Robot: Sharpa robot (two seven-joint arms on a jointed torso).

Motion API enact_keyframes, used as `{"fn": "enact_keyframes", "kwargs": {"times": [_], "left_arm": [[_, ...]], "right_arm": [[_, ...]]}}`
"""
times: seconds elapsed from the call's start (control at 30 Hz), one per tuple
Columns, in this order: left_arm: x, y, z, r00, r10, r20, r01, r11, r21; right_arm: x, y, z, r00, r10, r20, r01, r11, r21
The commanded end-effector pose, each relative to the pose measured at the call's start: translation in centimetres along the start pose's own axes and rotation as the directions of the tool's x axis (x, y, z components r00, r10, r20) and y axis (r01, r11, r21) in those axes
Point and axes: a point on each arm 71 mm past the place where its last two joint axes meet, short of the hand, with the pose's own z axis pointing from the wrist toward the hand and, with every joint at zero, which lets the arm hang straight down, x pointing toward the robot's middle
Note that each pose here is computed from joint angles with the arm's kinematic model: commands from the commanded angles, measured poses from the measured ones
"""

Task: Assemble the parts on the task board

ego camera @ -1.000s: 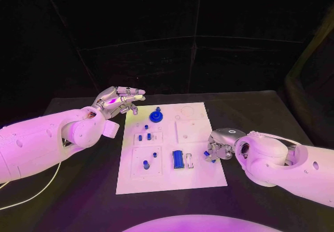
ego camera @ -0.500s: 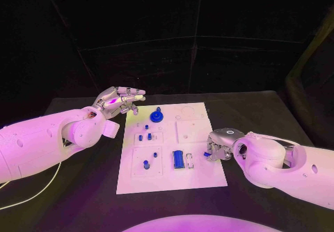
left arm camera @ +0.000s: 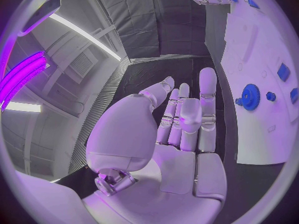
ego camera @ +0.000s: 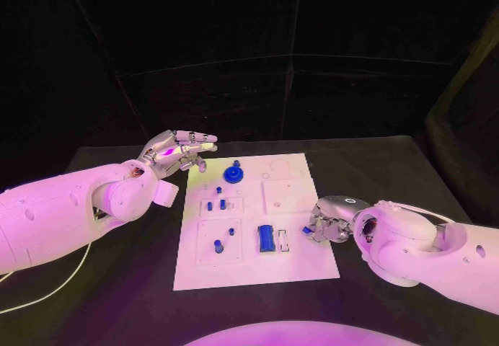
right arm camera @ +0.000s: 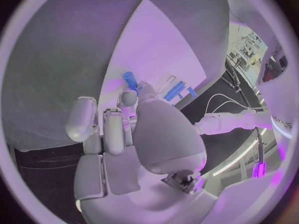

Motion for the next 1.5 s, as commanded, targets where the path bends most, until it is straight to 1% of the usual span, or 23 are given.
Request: {"fn": "enact_keyframes", "kwargs": {"times": [0.03,0.17,0.4,0.63,1.13,1.5], "left_arm": [[0.11,-0.1,0.01,1.0,-0.007,-0.011,0.008,1.0,0.004],[0.08,-0.11,-0.03,1.0,-0.007,-0.01,0.007,1.0,0.004],[0.1,-0.11,-0.03,1.0,-0.008,-0.011,0.008,1.0,0.004],[0.12,-0.11,-0.04,1.0,-0.008,-0.012,0.008,1.0,0.004],[0.16,-0.11,-0.06,1.0,-0.009,-0.015,0.009,1.0,0.002],[0.17,-0.11,-0.05,1.0,-0.009,-0.015,0.009,1.0,0.002]], "right_arm": [[-0.1,0.4,-0.3,0.987,0.157,0.016,-0.157,0.987,-0.031],[-0.2,0.7,-0.5,0.978,0.208,0.021,-0.207,0.977,-0.043],[0.1,1.5,-0.5,0.959,0.281,-0.021,-0.282,0.958,-0.045],[0.3,2.0,-0.1,0.948,0.317,-0.037,-0.318,0.947,-0.038],[0.8,2.7,1.3,0.949,0.308,-0.066,-0.309,0.951,-0.004],[1.0,3.3,1.7,0.963,0.26,-0.077,-0.26,0.966,0.001]]}}
